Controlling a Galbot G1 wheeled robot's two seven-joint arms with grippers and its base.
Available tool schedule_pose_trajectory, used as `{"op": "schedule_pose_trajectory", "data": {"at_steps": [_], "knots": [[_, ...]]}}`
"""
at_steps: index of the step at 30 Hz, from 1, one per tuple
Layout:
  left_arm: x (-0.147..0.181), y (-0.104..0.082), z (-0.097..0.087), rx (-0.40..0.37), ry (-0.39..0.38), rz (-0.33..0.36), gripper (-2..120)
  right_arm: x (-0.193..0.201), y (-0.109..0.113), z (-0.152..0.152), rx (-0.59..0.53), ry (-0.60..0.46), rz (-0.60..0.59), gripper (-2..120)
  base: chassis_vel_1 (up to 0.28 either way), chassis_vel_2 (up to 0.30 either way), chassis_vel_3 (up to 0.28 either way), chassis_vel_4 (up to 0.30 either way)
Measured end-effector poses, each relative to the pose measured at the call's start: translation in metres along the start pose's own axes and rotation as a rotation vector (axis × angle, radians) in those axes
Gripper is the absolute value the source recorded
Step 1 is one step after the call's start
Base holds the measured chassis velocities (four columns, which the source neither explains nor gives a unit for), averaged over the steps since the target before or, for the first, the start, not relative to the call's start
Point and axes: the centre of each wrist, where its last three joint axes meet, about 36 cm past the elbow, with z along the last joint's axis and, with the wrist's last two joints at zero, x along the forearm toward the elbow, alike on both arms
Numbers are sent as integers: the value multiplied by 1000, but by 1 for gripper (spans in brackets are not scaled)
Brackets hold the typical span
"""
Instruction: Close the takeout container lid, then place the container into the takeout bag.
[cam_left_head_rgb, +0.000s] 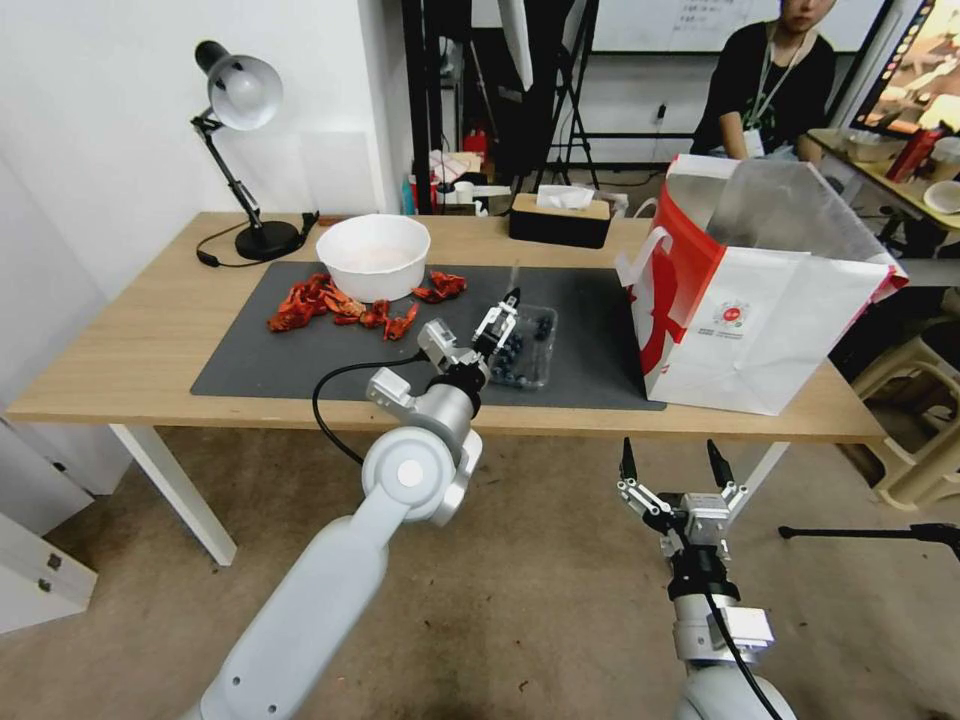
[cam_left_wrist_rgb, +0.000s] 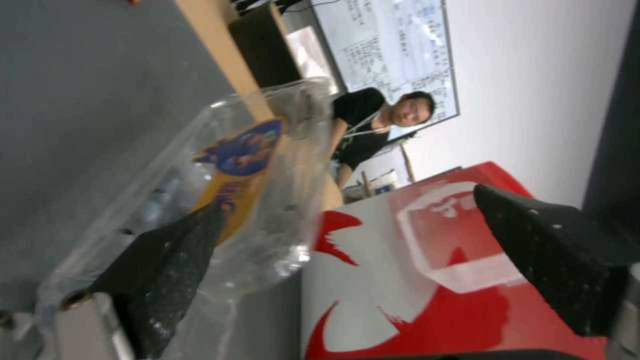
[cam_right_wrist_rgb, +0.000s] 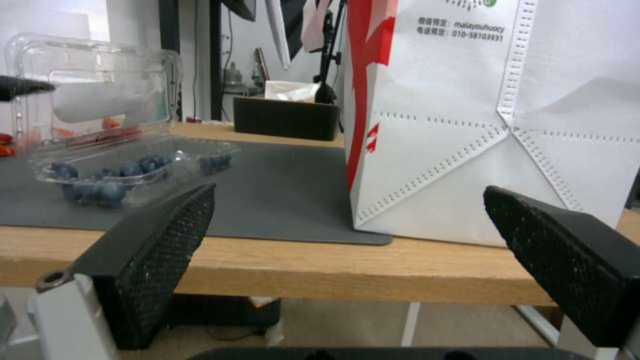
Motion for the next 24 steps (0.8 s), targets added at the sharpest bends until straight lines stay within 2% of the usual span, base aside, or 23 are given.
{"op": "schedule_pose_trajectory", "data": {"at_steps": [6,7,9,12,14,16,18,20,22,24], "knots": [[-7,4,-1,6,6,-28,86,0,0,0,0,0,1,100,0,0,0,0],[-10,6,-2,10,8,-39,76,1,0,0,0,1,2,100,0,0,0,0],[-11,6,-2,17,11,-43,72,1,0,0,1,2,2,100,0,0,0,0],[-12,6,-2,29,7,-34,55,3,0,0,4,4,5,100,0,0,0,0],[-12,6,-1,30,6,-27,51,3,0,1,4,4,6,100,0,0,0,0],[-10,5,0,33,6,-13,39,4,0,1,6,5,6,100,0,0,0,0],[-9,6,0,35,6,-12,36,4,0,1,6,5,6,100,0,0,0,0],[-8,6,2,41,3,-8,27,4,0,1,8,5,6,100,0,0,0,0],[-8,6,2,42,3,-7,23,4,0,1,8,5,6,100,0,0,0,0],[-7,8,3,45,5,-8,12,6,0,1,10,7,6,100,0,0,0,0]]}}
